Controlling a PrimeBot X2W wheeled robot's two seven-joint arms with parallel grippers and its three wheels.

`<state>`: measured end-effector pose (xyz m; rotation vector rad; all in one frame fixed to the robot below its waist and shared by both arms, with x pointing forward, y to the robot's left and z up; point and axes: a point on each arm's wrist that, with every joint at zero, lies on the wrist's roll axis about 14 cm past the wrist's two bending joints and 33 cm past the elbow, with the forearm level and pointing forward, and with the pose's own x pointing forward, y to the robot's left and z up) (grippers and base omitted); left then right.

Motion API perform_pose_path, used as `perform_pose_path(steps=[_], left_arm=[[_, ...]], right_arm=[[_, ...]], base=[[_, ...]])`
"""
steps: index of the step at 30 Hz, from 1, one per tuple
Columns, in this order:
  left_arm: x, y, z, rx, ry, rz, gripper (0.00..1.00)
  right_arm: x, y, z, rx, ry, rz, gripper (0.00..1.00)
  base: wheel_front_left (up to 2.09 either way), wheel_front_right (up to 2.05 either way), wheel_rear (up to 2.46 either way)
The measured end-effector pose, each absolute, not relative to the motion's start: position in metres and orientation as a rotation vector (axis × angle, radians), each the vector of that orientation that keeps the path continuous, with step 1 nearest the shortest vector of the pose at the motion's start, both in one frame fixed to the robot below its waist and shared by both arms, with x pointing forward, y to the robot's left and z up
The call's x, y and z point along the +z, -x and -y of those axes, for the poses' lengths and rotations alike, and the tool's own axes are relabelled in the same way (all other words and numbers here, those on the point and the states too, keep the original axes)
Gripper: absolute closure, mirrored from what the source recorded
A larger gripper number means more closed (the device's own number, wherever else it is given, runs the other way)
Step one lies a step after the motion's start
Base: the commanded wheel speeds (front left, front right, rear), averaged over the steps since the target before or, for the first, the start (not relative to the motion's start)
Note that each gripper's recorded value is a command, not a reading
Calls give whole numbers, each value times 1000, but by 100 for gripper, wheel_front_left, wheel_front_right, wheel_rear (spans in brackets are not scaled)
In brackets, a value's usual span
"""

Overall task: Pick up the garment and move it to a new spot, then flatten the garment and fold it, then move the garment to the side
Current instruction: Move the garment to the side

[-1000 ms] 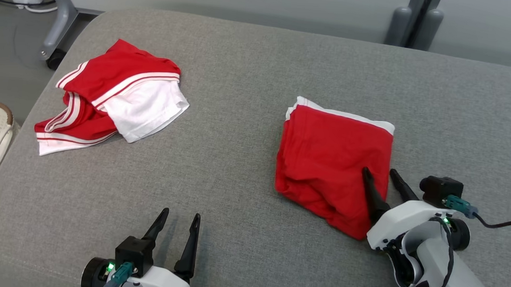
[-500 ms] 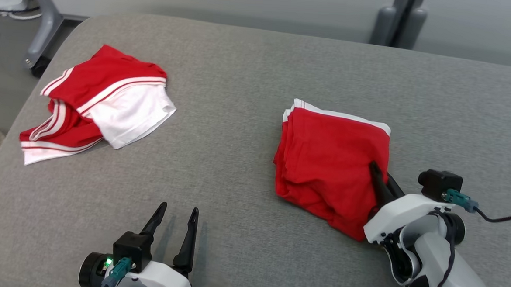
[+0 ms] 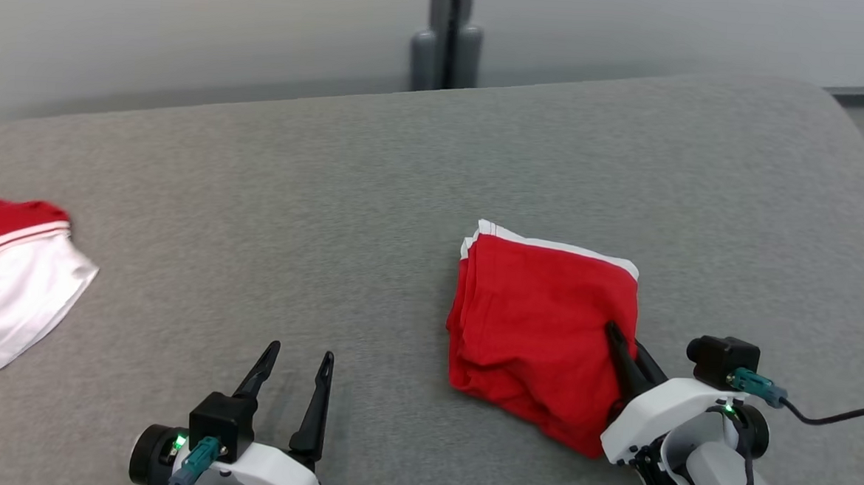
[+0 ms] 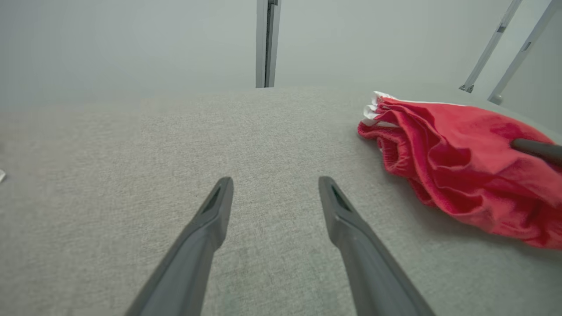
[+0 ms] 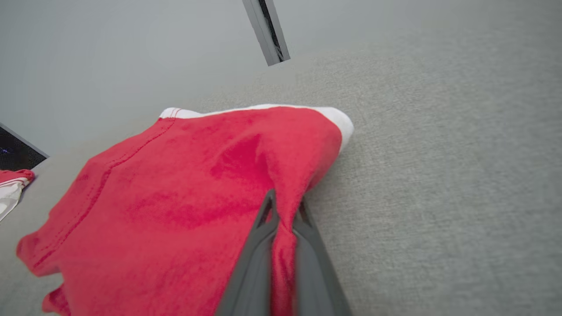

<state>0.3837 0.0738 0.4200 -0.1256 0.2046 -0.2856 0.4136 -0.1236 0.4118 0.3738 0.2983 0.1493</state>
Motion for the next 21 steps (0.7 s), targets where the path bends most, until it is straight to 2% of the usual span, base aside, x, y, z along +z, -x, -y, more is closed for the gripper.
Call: perform_pose_path(steps=[10,15,18,21], left_arm=[[427,-392,23,-579,127,-189,0],[426,-388,59,-687,128,-193,0],[425,-391,71,-722,132,-191,0],[418,-394,72,-729,136,-207,0]], right_arm=[[415,-362,205,-81,-370,-256,100],[416,-343,229,-152,-340,-251,100],[410,-340,237,-164,-296,-274,100],[411,-352,241,-145,-224,-288,100]], base=[[0,0,0],[0,0,0],[0,0,0],[0,0,0]])
